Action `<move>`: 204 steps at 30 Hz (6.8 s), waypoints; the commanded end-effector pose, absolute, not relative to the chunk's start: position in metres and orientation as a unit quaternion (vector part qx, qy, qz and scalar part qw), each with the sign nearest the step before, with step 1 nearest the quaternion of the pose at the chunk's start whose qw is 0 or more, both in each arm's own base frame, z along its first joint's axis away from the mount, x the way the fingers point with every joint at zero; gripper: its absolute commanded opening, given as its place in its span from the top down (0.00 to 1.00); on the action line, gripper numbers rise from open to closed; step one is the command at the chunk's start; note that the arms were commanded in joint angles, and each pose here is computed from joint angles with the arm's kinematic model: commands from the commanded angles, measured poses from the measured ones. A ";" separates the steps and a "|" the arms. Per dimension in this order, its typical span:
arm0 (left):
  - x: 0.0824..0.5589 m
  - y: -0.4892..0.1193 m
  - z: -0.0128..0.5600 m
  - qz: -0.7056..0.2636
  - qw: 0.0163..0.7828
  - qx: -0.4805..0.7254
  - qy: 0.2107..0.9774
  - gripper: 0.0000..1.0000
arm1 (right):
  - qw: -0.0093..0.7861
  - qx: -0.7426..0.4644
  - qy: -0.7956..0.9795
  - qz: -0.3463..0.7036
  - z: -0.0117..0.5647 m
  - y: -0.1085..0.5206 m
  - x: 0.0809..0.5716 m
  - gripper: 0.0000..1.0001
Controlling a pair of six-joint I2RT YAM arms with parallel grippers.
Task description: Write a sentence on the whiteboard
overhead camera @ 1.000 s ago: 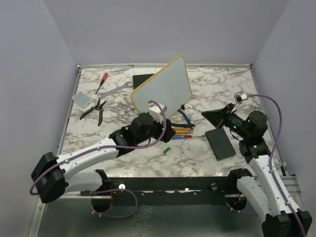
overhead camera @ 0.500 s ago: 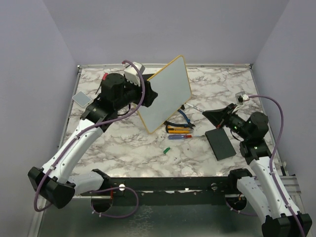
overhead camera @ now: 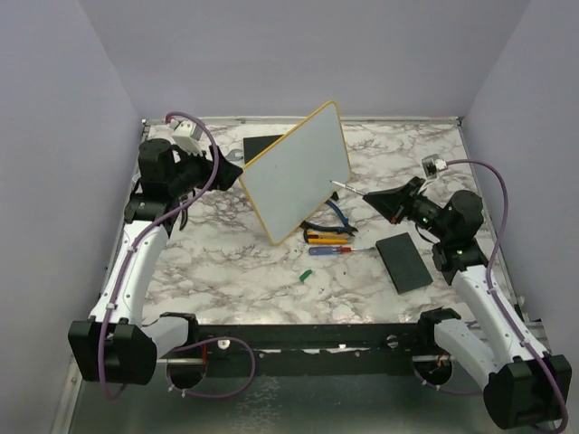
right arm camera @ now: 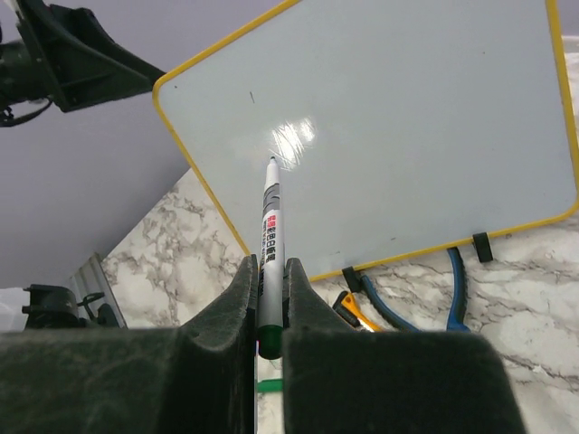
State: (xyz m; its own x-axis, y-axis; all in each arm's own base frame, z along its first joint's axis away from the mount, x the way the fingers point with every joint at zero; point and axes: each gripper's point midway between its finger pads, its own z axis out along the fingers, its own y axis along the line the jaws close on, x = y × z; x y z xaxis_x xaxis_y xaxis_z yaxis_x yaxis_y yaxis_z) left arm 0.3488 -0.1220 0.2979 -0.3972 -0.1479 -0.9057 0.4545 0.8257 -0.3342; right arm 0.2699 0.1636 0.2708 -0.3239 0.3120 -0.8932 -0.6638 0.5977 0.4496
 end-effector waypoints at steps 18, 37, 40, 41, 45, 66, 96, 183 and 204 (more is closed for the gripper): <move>0.325 -0.149 0.279 -0.387 0.542 0.166 0.727 0.62 | 0.551 -0.230 0.615 0.515 0.304 0.290 0.313 0.99; 0.332 -0.146 0.275 -0.378 0.551 0.161 0.726 0.78 | 0.524 -0.263 0.611 0.532 0.292 0.327 0.323 0.99; 0.332 -0.146 0.274 -0.379 0.551 0.161 0.726 0.82 | 0.522 -0.267 0.610 0.533 0.291 0.330 0.323 0.99; 0.331 -0.146 0.274 -0.378 0.552 0.162 0.726 0.84 | 0.522 -0.267 0.610 0.533 0.291 0.331 0.323 0.99; 0.332 -0.146 0.273 -0.377 0.552 0.162 0.726 0.90 | 0.522 -0.266 0.611 0.533 0.290 0.334 0.325 0.99; 0.329 -0.143 0.275 -0.363 0.565 0.167 0.722 1.00 | 0.525 -0.262 0.611 0.531 0.287 0.343 0.331 0.99; 0.326 -0.146 0.280 -0.363 0.570 0.178 0.715 1.00 | 0.514 -0.267 0.643 0.501 0.259 0.352 0.333 0.99; 0.327 -0.142 0.279 -0.351 0.577 0.171 0.717 1.00 | 0.553 -0.228 0.650 0.469 0.269 0.333 0.329 1.00; 0.328 -0.142 0.280 -0.350 0.578 0.171 0.717 1.00 | 0.519 -0.239 0.686 0.449 0.231 0.326 0.319 0.99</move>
State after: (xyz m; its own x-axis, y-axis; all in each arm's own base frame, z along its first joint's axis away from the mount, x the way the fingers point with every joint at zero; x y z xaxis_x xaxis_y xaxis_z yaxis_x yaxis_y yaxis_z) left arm 0.3307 -0.1417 0.2699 -0.3250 -0.1744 -0.9295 0.6229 0.7001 -0.3492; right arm 0.3204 0.3317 0.2491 -0.3285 0.1754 -0.9281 -0.8110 0.4512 0.3724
